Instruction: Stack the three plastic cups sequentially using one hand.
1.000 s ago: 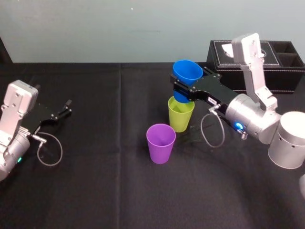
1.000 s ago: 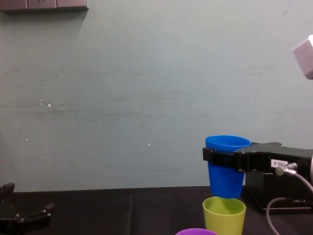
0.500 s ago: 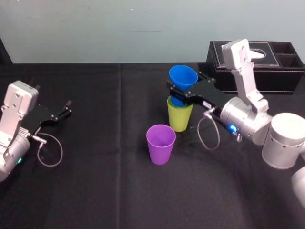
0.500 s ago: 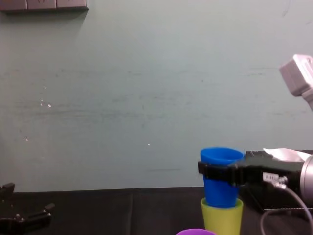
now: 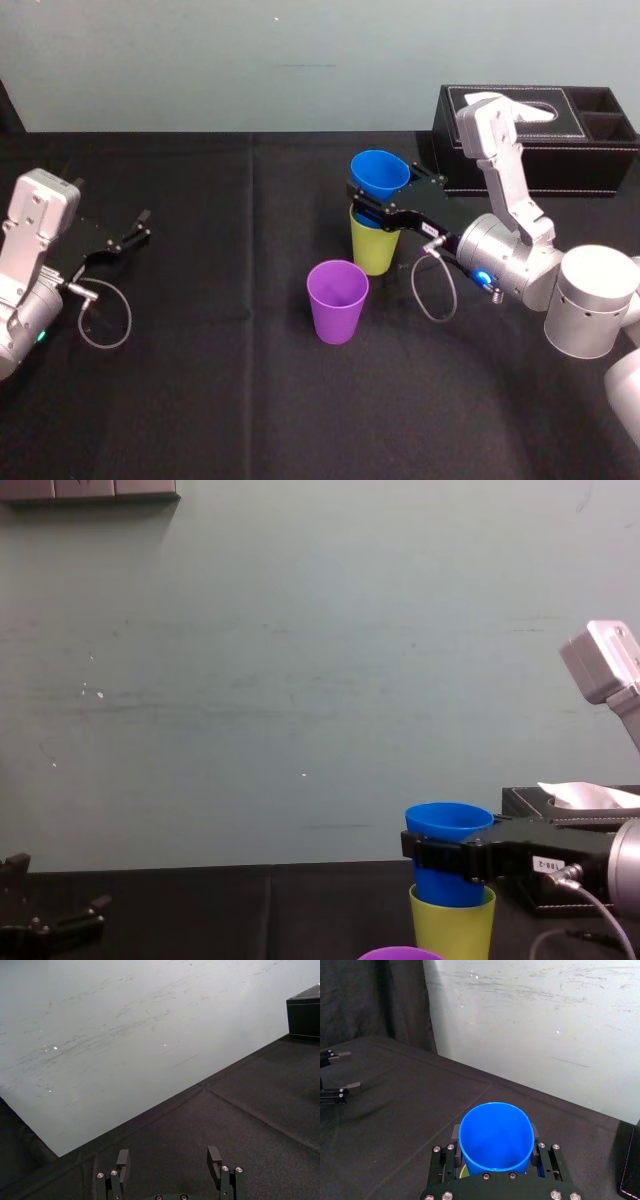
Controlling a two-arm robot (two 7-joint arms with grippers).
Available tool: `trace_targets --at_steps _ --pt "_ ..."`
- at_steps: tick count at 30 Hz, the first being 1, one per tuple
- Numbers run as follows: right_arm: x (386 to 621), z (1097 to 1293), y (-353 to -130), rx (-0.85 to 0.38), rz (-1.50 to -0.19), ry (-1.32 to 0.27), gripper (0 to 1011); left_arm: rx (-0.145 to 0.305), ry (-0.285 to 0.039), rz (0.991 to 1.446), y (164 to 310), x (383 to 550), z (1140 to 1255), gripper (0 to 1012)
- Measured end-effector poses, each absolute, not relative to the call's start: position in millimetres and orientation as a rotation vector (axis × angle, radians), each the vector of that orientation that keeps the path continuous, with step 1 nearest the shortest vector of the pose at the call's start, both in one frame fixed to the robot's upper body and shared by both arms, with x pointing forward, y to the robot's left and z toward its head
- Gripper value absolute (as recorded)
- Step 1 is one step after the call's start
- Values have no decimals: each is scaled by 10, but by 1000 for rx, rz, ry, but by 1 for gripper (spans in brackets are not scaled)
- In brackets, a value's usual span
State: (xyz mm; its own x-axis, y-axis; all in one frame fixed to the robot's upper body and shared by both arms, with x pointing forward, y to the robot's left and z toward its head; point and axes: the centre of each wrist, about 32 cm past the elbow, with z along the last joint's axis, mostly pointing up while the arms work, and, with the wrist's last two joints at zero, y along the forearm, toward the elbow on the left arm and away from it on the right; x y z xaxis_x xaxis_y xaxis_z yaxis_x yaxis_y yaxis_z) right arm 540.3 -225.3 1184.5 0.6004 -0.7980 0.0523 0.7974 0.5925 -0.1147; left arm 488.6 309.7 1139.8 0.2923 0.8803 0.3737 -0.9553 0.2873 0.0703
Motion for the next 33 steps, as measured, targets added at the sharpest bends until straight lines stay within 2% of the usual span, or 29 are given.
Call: trace_targets --at_steps 33 --pt "5288 11736 -2296 -144 -919 34 726 304 -285 1248 3097 4886 11398 1011"
